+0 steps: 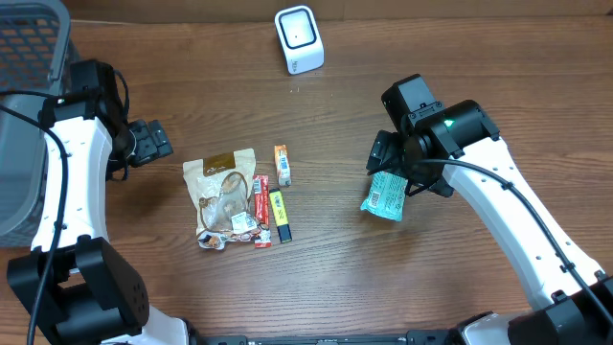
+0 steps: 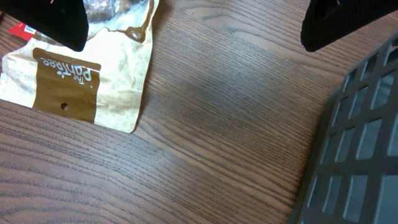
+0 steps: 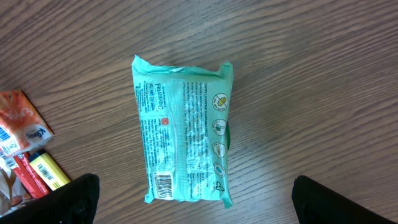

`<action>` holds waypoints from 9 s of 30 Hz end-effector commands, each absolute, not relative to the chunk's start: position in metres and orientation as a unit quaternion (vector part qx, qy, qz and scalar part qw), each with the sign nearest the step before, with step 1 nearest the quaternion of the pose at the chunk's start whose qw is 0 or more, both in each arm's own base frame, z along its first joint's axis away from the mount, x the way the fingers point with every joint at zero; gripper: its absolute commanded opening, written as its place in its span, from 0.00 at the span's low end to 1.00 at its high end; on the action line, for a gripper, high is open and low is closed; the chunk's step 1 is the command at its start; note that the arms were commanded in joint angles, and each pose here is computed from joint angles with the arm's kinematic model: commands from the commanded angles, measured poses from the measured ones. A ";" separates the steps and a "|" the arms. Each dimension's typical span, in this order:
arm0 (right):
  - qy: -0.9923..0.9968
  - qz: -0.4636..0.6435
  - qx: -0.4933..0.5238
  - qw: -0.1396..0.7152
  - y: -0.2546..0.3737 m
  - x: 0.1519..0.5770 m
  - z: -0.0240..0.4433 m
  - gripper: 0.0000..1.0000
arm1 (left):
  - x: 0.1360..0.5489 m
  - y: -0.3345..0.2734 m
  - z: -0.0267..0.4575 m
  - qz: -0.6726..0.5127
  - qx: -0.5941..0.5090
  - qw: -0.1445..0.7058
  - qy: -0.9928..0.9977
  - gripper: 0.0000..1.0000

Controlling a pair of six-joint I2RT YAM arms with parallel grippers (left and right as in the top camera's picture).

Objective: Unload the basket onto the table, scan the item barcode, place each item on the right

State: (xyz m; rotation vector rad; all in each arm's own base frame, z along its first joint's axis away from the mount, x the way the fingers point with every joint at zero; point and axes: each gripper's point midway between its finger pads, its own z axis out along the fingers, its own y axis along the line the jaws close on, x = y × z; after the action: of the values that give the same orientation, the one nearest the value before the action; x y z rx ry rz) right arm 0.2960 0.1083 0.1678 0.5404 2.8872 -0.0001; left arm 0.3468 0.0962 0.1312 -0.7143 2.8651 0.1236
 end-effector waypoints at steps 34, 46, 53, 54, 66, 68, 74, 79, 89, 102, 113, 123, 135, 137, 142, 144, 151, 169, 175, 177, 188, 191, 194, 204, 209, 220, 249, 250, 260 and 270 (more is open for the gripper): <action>0.981 0.021 0.156 0.113 0.123 0.300 0.095 1.00 | 0.347 0.095 0.133 0.042 -0.234 0.095 0.967 1.00; 0.985 0.012 0.129 0.114 0.119 0.296 0.079 0.87 | 0.347 0.095 0.133 0.042 -0.234 0.095 0.967 1.00; 0.988 0.011 0.096 0.120 0.121 0.300 0.084 0.68 | 0.347 0.096 0.133 0.042 -0.234 0.095 0.967 1.00; 0.989 0.010 0.086 0.121 0.121 0.301 0.086 0.65 | 0.347 0.096 0.133 0.042 -0.234 0.095 0.967 1.00; 0.987 0.013 0.083 0.135 0.124 0.311 0.106 0.55 | 0.347 0.096 0.133 0.042 -0.234 0.095 0.967 1.00; 0.987 0.010 0.082 0.138 0.124 0.312 0.113 0.55 | 0.347 0.095 0.133 0.042 -0.234 0.095 0.967 1.00; 0.987 0.008 0.082 0.137 0.123 0.312 0.124 0.55 | 0.347 0.095 0.133 0.042 -0.234 0.095 0.967 1.00; 0.984 -0.013 0.085 0.154 0.116 0.318 0.125 0.55 | 0.347 0.096 0.133 0.042 -0.234 0.095 0.967 1.00; 0.979 -0.049 0.092 0.173 0.101 0.324 0.125 0.55 | 0.347 0.096 0.133 0.042 -0.234 0.095 0.967 1.00; 0.980 -0.030 0.150 0.129 0.055 0.321 0.102 0.55 | 0.347 0.095 0.133 0.042 -0.234 0.095 0.967 1.00; 0.979 -0.009 0.162 0.122 0.044 0.322 0.088 0.61 | 0.347 0.095 0.133 0.042 -0.234 0.095 0.967 1.00; 0.980 -0.010 0.153 0.124 0.044 0.322 0.080 0.81 | 0.347 0.095 0.133 0.042 -0.234 0.095 0.967 1.00; 0.978 -0.004 0.152 0.140 0.046 0.335 0.107 0.77 | 0.347 0.095 0.133 0.042 -0.234 0.095 0.967 1.00; 0.979 -0.005 0.152 0.138 0.046 0.333 0.107 0.72 | 0.347 0.095 0.133 0.042 -0.234 0.095 0.967 1.00; 0.979 -0.003 0.151 0.137 0.047 0.333 0.107 0.62 | 0.347 0.095 0.133 0.042 -0.234 0.095 0.967 1.00; 0.979 0.001 0.151 0.137 0.048 0.334 0.109 0.61 | 0.347 0.096 0.133 0.042 -0.234 0.095 0.967 1.00; 0.981 0.052 0.129 0.132 0.067 0.337 0.118 0.56 | 0.347 0.096 0.133 0.042 -0.234 0.095 0.967 1.00; 0.985 0.119 0.049 0.118 0.155 0.316 0.122 0.55 | 0.347 0.096 0.133 0.042 -0.234 0.095 0.967 1.00; 0.982 0.117 0.060 0.134 0.176 0.313 0.123 0.55 | 0.347 0.095 0.133 0.042 -0.234 0.095 0.967 1.00; 0.981 0.119 0.066 0.137 0.181 0.313 0.124 0.55 | 0.347 0.096 0.133 0.042 -0.234 0.095 0.967 1.00; 0.980 0.114 0.053 0.152 0.189 0.313 0.122 0.56 | 0.347 0.096 0.133 0.042 -0.234 0.095 0.967 1.00; 0.980 0.115 0.053 0.154 0.190 0.314 0.120 0.56 | 0.347 0.096 0.133 0.042 -0.234 0.095 0.967 1.00; 0.980 0.110 0.054 0.158 0.188 0.315 0.118 0.79 | 0.347 0.096 0.133 0.042 -0.234 0.095 0.967 1.00; 0.981 0.098 0.055 0.156 0.182 0.313 0.111 0.79 | 0.347 0.095 0.133 0.042 -0.234 0.095 0.967 1.00; 0.987 0.082 0.042 0.133 0.178 0.303 0.093 0.73 | 0.347 0.096 0.133 0.042 -0.234 0.095 0.967 1.00; 0.996 0.059 0.015 0.067 0.182 0.293 0.025 0.52 | 0.347 0.096 0.133 0.042 -0.234 0.095 0.967 1.00; 0.996 0.040 -0.009 0.083 0.204 0.313 0.077 0.72 | 0.347 0.096 0.133 0.042 -0.234 0.095 0.967 1.00; 0.996 0.037 -0.003 0.076 0.203 0.309 0.073 0.72 | 0.347 0.095 0.133 0.042 -0.234 0.095 0.967 1.00; 0.998 0.031 0.006 0.047 0.196 0.280 0.027 0.64 | 0.347 0.095 0.133 0.042 -0.234 0.095 0.967 1.00; 0.998 0.035 0.003 0.053 0.190 0.272 -0.001 0.61 | 0.347 0.096 0.133 0.042 -0.234 0.095 0.967 1.00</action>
State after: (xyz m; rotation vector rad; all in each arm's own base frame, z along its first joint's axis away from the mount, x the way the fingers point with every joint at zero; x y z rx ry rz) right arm 0.2808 0.1958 0.0085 0.0150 3.0080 0.1341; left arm 0.3468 0.0962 0.1312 -0.7143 2.8651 0.1236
